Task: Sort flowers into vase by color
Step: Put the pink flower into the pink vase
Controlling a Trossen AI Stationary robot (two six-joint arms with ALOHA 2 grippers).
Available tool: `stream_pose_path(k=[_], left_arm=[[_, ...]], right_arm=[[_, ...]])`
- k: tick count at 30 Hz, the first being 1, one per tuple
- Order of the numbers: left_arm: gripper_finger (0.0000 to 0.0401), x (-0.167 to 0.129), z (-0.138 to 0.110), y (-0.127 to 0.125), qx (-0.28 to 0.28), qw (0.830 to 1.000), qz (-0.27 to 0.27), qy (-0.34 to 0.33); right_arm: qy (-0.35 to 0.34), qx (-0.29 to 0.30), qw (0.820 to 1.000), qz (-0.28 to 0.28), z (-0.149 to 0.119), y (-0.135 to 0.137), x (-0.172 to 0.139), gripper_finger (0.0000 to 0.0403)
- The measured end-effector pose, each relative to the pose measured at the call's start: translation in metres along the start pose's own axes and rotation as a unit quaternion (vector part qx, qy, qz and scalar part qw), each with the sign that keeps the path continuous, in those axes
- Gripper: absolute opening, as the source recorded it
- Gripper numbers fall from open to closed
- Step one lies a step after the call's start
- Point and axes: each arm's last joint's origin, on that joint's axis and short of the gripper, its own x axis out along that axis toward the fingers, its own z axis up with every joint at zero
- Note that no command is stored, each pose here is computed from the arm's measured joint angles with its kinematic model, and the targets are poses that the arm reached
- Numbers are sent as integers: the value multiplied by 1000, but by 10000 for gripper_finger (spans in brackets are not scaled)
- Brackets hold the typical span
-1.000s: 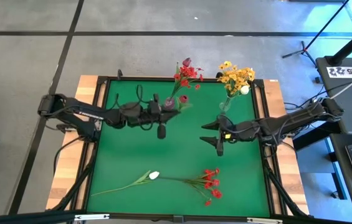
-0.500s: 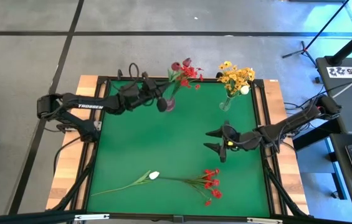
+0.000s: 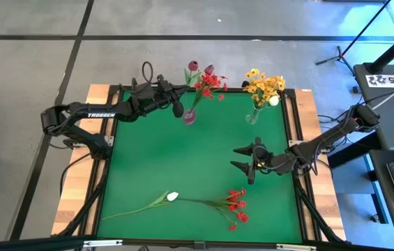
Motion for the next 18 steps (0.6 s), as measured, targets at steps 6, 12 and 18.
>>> stream_pose_path(k=[6, 12, 18], left_arm=[[0, 3, -6, 1, -2, 1000, 1, 13], [0, 10, -19, 0, 1, 1000, 2, 31], [0, 12, -21, 4, 5, 999, 10, 36]], right_arm=[[0, 0, 1000, 0, 0, 0, 0, 253], [4, -5, 1000, -6, -4, 1, 3, 253], [11, -12, 1000, -16, -12, 3, 10, 253]])
